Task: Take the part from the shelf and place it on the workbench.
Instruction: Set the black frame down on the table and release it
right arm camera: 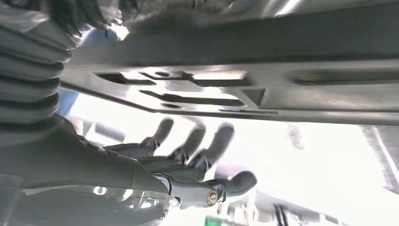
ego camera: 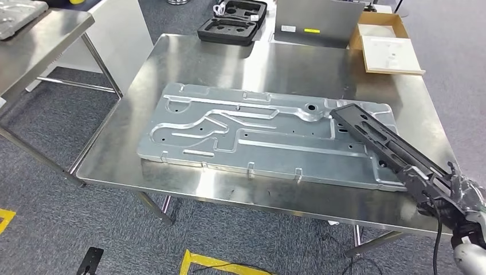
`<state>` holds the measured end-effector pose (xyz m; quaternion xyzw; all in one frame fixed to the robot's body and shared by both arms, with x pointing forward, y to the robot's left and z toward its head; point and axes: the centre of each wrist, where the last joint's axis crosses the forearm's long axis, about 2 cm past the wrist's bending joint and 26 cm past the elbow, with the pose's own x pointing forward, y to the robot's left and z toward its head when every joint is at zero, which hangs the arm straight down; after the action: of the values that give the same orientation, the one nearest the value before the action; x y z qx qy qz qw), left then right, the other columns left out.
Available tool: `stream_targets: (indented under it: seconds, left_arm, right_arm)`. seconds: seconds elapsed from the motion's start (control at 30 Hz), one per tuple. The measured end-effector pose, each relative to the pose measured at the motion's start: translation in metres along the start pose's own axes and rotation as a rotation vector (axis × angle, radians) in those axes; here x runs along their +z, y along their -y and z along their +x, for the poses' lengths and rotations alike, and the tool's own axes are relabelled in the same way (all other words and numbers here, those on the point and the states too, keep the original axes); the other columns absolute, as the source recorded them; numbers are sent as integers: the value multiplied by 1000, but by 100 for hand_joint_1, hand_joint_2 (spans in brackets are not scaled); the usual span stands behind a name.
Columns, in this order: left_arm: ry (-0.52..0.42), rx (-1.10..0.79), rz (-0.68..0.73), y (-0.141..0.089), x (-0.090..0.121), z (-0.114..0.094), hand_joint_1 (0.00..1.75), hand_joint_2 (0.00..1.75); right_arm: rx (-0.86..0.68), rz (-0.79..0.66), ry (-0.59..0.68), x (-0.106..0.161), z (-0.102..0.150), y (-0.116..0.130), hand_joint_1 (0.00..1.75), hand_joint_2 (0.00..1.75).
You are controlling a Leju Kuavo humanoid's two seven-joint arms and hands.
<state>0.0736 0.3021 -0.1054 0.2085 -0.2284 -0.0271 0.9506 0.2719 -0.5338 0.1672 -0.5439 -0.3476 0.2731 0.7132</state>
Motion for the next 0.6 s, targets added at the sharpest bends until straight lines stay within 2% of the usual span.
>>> stream_targets:
  seconds: [0.27, 0.6]
  left_arm:
    - [-32, -1, 41, 2, 1, 0, 0, 0]
    - [-50, -18, 106, 3, 2, 2, 0, 0]
  right_arm:
    - [-241, 7, -6, -1, 3, 5, 0, 0]
    - [-501, -48, 131, 4, 38, 24, 0, 0]
